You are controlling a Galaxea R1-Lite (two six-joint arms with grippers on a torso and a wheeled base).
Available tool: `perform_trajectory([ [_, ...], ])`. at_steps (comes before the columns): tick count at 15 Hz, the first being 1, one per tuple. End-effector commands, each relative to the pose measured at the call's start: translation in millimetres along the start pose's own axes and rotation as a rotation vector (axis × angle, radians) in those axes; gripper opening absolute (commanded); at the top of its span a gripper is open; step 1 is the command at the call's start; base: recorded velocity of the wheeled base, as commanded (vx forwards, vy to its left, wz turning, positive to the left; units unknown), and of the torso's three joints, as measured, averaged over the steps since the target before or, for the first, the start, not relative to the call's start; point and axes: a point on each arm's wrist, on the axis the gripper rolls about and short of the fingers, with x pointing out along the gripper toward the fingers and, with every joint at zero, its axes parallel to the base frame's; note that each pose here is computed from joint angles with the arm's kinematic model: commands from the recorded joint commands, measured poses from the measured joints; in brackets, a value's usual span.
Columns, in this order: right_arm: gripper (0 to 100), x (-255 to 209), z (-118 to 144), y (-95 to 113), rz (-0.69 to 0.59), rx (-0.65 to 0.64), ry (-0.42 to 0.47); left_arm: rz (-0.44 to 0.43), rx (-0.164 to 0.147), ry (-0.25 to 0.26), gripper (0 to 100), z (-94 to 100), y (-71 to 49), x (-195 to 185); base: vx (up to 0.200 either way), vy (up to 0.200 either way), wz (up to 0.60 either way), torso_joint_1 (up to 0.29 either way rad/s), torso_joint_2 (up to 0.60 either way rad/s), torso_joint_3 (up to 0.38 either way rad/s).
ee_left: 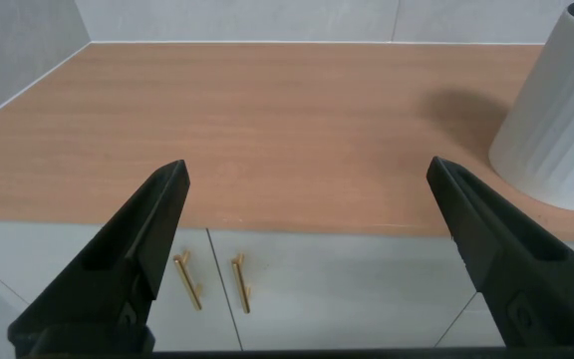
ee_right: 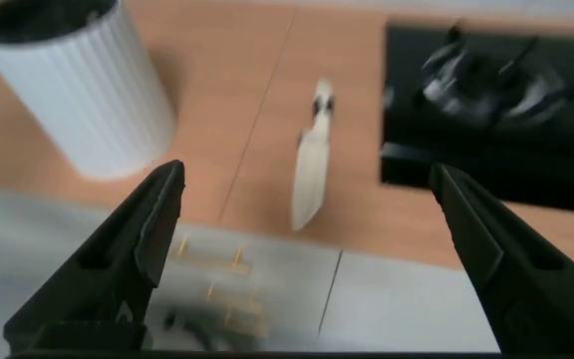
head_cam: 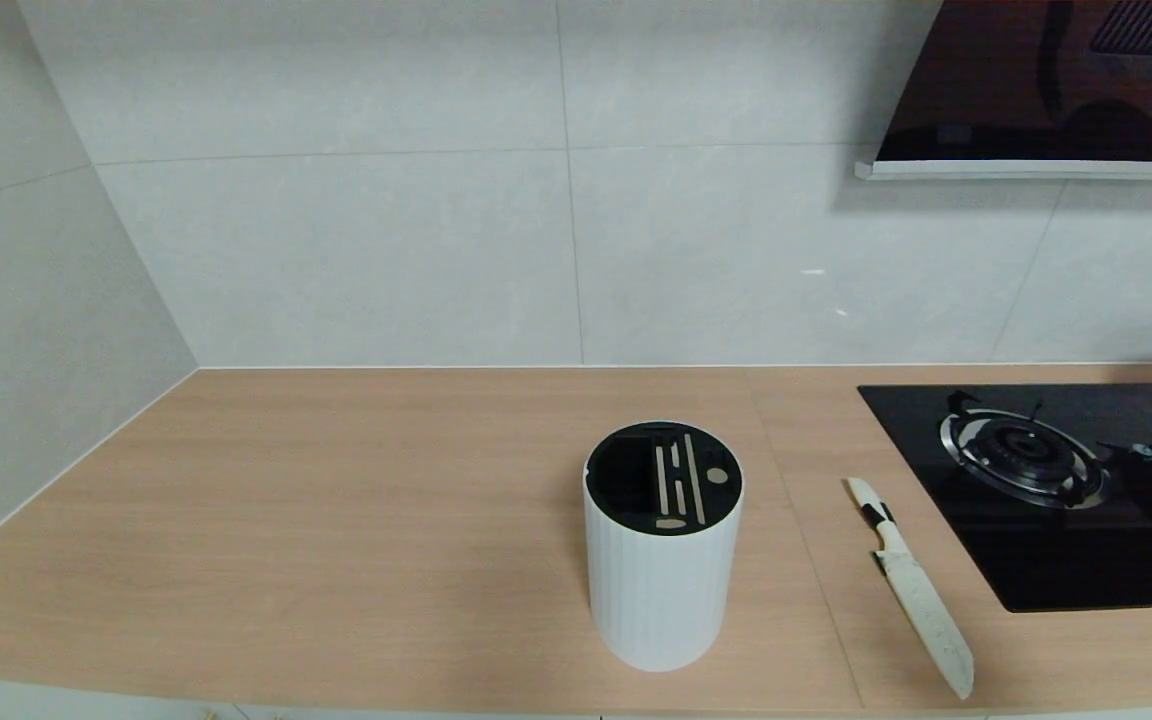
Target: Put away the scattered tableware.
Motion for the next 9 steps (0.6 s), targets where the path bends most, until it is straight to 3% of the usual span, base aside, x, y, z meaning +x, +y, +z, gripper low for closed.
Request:
perform_trajectory([
  [1,100,62.2,24.1,1.0,0.060,-0.009,0.243,0.001,0.000,0.000,100,0.0,0.0,0.0,0.000,0.000,0.00,0.000,0.00,0.000],
  [9,100,200.9,3.5,-3.0,-0.012,-0.019,0.387,0.001,0.000,0.000,100,0.0,0.0,0.0,0.000,0.000,0.00,0.000,0.00,0.000],
])
